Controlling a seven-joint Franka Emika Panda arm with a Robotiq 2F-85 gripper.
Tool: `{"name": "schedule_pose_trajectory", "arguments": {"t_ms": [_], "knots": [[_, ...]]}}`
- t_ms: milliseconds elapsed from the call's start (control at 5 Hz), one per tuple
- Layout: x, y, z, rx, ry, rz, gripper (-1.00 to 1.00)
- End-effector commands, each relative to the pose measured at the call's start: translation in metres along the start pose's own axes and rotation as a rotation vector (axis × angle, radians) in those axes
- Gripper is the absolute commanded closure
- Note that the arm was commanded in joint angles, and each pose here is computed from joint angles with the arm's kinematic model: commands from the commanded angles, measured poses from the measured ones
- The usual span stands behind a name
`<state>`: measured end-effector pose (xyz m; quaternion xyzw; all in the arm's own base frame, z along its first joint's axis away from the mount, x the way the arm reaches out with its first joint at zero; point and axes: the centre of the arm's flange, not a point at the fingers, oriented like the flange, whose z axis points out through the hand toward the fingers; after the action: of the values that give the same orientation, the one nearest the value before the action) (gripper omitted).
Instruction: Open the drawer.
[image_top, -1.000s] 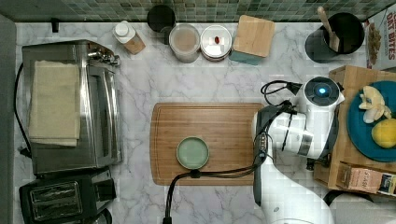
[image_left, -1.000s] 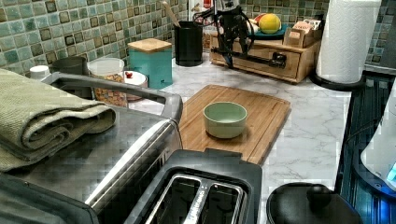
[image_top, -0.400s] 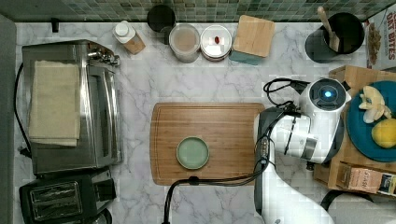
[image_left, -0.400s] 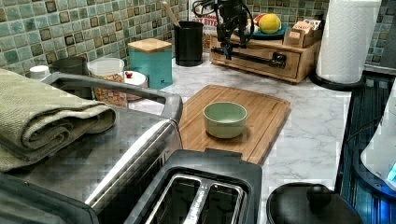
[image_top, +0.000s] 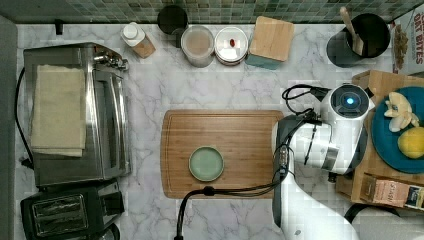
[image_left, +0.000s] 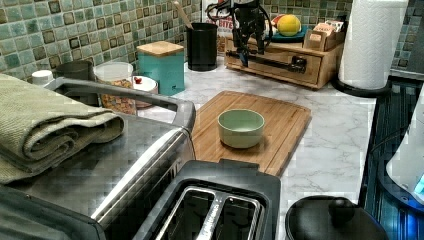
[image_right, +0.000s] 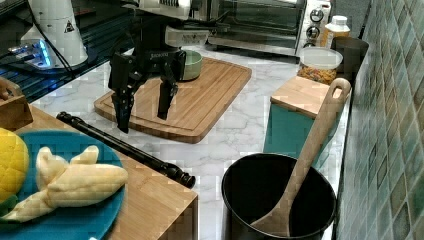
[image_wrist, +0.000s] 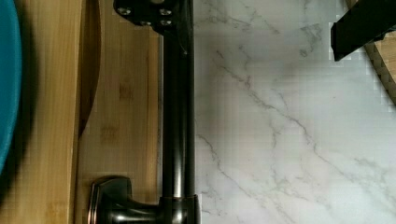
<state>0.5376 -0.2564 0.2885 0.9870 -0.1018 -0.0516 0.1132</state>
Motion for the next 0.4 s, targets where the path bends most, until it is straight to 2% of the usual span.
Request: {"name": "schedule_pose_trajectory", "arguments": {"t_ms": [200, 400], "knots": [[-0.006, -0.007, -0.010, 0.115, 0.068, 0.083, -1.00], [-0.019, -0.048, -0.018, 0.165, 0.065, 0.135, -1.00]]}}
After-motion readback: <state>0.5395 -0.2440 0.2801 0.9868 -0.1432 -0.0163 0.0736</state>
